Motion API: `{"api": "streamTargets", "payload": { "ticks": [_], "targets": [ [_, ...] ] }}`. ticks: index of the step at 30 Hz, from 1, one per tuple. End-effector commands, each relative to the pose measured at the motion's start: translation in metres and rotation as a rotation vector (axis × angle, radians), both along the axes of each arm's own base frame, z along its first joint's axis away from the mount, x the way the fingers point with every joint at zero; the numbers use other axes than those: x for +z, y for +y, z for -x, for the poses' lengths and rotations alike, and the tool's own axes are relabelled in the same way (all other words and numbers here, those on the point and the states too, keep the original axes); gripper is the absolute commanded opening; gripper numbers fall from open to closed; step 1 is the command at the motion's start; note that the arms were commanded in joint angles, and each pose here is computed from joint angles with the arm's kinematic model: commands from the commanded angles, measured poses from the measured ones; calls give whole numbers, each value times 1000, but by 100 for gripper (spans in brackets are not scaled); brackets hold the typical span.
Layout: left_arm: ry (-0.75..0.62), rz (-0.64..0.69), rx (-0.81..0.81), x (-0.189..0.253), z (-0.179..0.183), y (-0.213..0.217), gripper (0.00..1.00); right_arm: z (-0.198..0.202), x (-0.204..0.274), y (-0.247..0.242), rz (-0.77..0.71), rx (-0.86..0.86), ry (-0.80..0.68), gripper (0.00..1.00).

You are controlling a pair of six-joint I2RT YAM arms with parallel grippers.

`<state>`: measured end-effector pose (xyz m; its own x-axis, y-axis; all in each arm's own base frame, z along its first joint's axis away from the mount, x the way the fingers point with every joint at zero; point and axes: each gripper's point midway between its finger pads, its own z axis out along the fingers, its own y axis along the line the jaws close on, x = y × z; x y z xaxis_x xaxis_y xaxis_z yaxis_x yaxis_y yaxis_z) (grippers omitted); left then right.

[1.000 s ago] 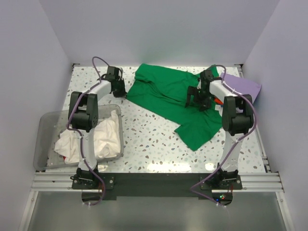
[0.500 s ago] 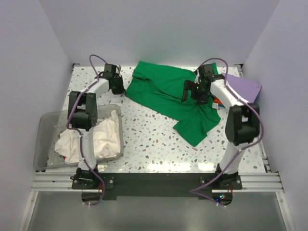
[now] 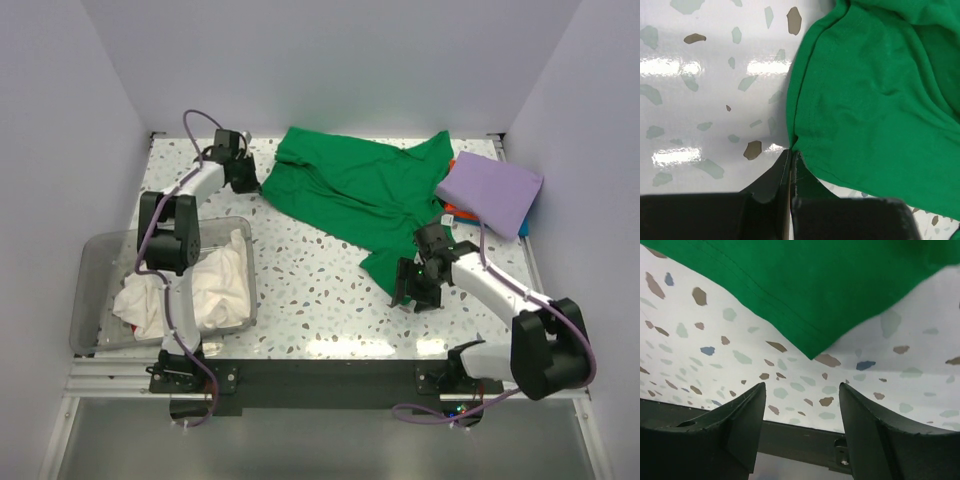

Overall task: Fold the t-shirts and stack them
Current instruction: Flatten the tshirt out

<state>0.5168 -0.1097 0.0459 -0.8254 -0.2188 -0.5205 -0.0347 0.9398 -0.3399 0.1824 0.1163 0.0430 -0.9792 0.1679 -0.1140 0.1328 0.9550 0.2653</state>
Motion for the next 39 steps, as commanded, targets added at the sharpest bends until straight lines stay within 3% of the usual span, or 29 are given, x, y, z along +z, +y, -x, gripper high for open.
{"api": "streamTargets", "payload": {
  "ticks": [1, 20, 27, 35, 39],
  "targets": [
    [-78, 8, -39, 38, -1, -1, 0, -6, 5, -2, -2, -110, -78, 63],
    [-85, 10, -57, 45, 6, -1, 0, -23, -23, -10, 63, -165, -109, 48],
    [-90, 8, -67, 48, 5, -2, 0, -16, -35, -10, 65, -163, -66, 38],
    [-109, 26, -74, 67, 8, -5, 0, 2, -25, -13, 79, -120, -6, 0],
    [-151, 37, -79, 93, 9, -6, 0, 7, -1, -14, 71, -105, -11, 0]
  ]
}}
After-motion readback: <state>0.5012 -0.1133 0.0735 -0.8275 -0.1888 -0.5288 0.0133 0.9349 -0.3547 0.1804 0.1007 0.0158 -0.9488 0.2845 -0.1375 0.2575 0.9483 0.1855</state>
